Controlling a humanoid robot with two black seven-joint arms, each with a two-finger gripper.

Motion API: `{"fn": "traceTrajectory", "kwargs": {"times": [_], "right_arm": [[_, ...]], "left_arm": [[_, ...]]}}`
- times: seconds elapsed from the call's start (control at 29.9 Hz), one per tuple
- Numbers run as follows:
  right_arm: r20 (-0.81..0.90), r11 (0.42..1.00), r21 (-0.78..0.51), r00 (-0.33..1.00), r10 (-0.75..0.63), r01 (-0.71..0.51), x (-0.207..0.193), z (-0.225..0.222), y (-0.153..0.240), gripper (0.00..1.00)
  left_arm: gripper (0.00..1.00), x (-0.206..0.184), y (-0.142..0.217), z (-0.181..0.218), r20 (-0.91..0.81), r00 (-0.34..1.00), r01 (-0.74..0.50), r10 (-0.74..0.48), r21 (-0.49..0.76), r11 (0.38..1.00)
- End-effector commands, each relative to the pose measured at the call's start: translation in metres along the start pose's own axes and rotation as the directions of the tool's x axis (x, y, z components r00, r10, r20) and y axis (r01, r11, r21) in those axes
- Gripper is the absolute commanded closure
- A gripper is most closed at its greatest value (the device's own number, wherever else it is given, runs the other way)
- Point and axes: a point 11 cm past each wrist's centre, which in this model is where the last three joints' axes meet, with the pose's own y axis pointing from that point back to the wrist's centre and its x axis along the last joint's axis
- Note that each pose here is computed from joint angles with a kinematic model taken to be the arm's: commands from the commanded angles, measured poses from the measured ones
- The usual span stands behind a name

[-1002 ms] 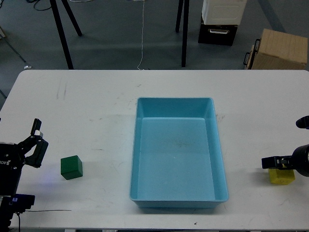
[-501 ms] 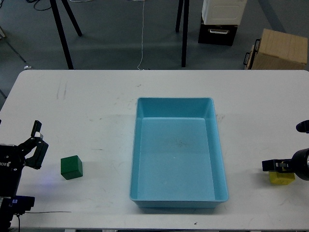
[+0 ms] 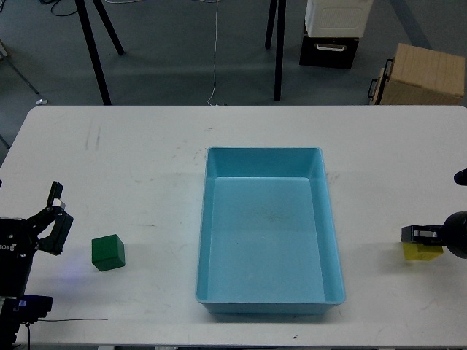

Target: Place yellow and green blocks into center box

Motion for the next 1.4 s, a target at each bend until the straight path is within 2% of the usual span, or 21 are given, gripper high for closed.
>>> {"fn": "traceTrajectory", "kwargs": {"times": [0.0,0.07,0.17,0.27,0.37,0.43,0.53,0.57,0.6,0.63,0.67,0.7,0.9,1.04,1.14,1.27,1.37], "right_arm": [[0.053,0.984,0.126,0.991,0.120,-0.126,0.053,-0.042,0.025,1.00],[0.023,0.964,0.212,0.987,0.161,-0.162,0.074,-0.076,0.037,1.00],[-0.028,0.944,0.301,0.988,0.154,-0.138,0.083,-0.125,0.038,1.00],[-0.090,0.949,0.309,0.992,0.087,-0.055,0.071,-0.164,0.018,1.00],[-0.207,0.965,0.260,0.976,0.065,-0.009,0.059,-0.194,-0.010,0.99],[-0.272,0.971,0.240,0.961,0.050,0.017,0.048,-0.209,-0.024,0.94],[-0.324,0.972,0.233,0.945,0.043,0.036,0.035,-0.227,-0.039,0.74],[-0.325,0.971,0.238,0.944,0.060,0.020,0.033,-0.231,-0.042,0.62],[-0.320,0.970,0.245,0.944,0.082,-0.001,0.032,-0.234,-0.044,0.39],[-0.313,0.968,0.249,0.944,0.102,-0.022,0.033,-0.236,-0.045,0.00],[-0.307,0.966,0.255,0.945,0.115,-0.035,0.034,-0.238,-0.046,0.03],[-0.308,0.966,0.255,0.944,0.118,-0.037,0.034,-0.238,-0.046,0.00],[-0.286,0.967,0.248,0.949,0.130,-0.057,0.042,-0.232,-0.043,0.00],[-0.214,0.968,0.239,0.968,0.132,-0.079,0.054,-0.220,-0.039,0.00],[-0.061,0.959,0.261,0.989,0.132,-0.112,0.075,-0.217,-0.024,0.00],[0.212,0.924,0.337,0.971,0.115,-0.183,0.128,-0.209,0.012,0.00],[0.417,0.871,0.365,0.894,0.164,-0.330,0.183,-0.191,0.037,0.00]], "left_arm": [[0.00,0.000,0.000,0.000,0.001,1.000,0.000,0.000,0.001,1.000],[0.00,0.000,0.000,0.000,0.001,1.000,0.000,0.000,0.001,1.000],[0.00,0.001,0.001,0.000,0.001,1.000,-0.003,0.003,0.000,1.000],[0.00,-0.001,-0.001,0.001,0.002,1.000,0.004,-0.004,-0.001,1.000],[0.00,-0.001,-0.002,0.000,0.001,1.000,0.007,-0.007,-0.002,1.000],[0.00,-0.002,-0.003,0.000,0.001,1.000,0.011,-0.011,0.000,1.000],[0.00,-0.002,-0.003,0.000,0.001,1.000,0.011,-0.011,0.000,1.000],[0.00,-0.002,-0.003,0.000,0.001,1.000,0.011,-0.011,0.000,1.000],[0.00,-0.002,-0.004,0.000,0.004,1.000,0.011,-0.011,0.001,1.000],[0.00,-0.002,-0.004,0.001,0.004,1.000,0.011,-0.011,0.000,1.000],[0.00,-0.002,-0.003,0.001,0.001,1.000,0.010,-0.010,-0.002,1.000],[0.00,-0.002,-0.003,0.001,0.001,1.000,0.010,-0.010,-0.002,1.000],[0.00,-0.002,-0.003,0.001,0.001,1.000,0.010,-0.010,-0.002,1.000],[0.00,-0.002,-0.003,0.000,0.002,1.000,0.010,-0.010,0.000,1.000],[0.00,-0.002,-0.004,0.000,0.003,1.000,0.010,-0.010,0.002,1.000],[0.00,-0.002,-0.004,0.000,0.003,1.000,0.013,-0.013,0.003,1.000],[0.00,-0.004,-0.007,-0.001,0.007,1.000,0.021,-0.021,0.009,1.000]]}}
